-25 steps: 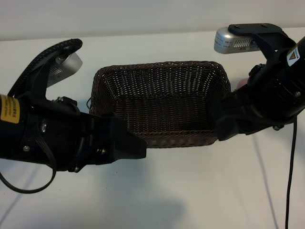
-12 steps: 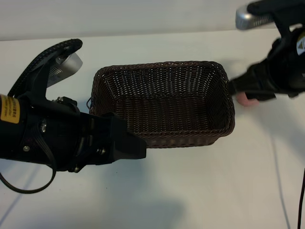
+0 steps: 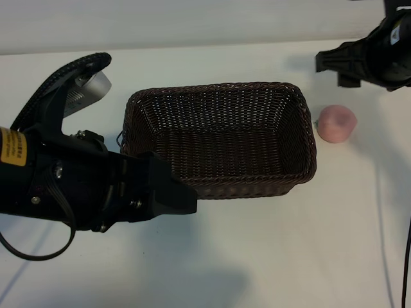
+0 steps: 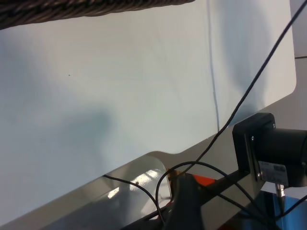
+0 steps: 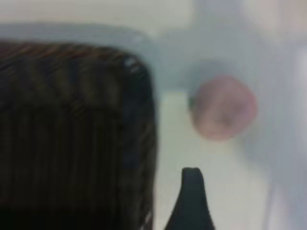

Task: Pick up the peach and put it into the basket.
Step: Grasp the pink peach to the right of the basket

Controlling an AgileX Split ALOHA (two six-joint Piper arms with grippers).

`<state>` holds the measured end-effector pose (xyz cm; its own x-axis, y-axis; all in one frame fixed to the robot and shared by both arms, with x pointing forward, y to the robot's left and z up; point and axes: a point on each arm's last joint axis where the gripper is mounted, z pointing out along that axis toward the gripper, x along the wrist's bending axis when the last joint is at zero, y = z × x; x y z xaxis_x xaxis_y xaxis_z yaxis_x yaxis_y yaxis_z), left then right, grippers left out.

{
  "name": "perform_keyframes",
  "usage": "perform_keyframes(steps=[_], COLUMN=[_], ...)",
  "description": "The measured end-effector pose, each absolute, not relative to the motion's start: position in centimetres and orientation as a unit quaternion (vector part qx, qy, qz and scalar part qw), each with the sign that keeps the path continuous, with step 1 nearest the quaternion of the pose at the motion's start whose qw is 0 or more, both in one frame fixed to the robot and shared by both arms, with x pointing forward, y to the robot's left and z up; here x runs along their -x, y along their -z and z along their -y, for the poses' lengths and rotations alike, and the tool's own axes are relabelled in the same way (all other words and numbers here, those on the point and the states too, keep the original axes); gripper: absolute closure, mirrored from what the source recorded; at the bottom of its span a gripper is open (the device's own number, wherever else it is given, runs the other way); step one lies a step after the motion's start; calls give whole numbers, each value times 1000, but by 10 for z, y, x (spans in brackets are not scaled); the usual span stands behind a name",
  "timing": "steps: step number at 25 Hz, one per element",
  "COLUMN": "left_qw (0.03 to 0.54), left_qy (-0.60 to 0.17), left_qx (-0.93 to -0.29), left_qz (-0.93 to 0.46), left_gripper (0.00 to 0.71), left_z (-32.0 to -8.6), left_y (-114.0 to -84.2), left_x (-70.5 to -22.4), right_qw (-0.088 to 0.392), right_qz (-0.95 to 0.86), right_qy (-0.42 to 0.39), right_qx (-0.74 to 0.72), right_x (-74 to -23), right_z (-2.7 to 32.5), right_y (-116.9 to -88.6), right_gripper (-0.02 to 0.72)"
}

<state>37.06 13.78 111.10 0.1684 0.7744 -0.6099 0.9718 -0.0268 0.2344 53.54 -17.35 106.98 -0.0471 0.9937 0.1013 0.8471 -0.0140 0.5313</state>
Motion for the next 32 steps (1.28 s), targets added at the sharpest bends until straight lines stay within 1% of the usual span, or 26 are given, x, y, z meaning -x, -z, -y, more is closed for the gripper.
perform_keyframes(steps=[5,11,14,19,24,32], left_qw=[310,309,309,309,309,309], left_qy=[159,159,159,159,159,159], left_qx=[-699,-699,-699,-699,-699,-698], left_qz=[-625,-625,-625,-625,-625,-625], left_gripper=[126,126,126,126,126,126], left_z=[-138,-138,-138,-138,-138,-138], left_y=[-1111,-1111,-1111,-1111,-1111,-1111], left_x=[-370,-370,-370,-370,-370,-370], right_qw=[136,92,78,74,78,73], right_qz=[-675,-691,-695,-692,-686,-687], right_qy=[-232,-214,-206,-199,-196,-194], right_qx=[-687,-685,-685,-690,-696,-697], right_x=[-559,-578,-586,-598,-605,-612], right_z=[189,188,187,190,198,195], right_y=[-1048,-1009,-990,-966,-955,-933], right_gripper=[143,143,143,143,143,153])
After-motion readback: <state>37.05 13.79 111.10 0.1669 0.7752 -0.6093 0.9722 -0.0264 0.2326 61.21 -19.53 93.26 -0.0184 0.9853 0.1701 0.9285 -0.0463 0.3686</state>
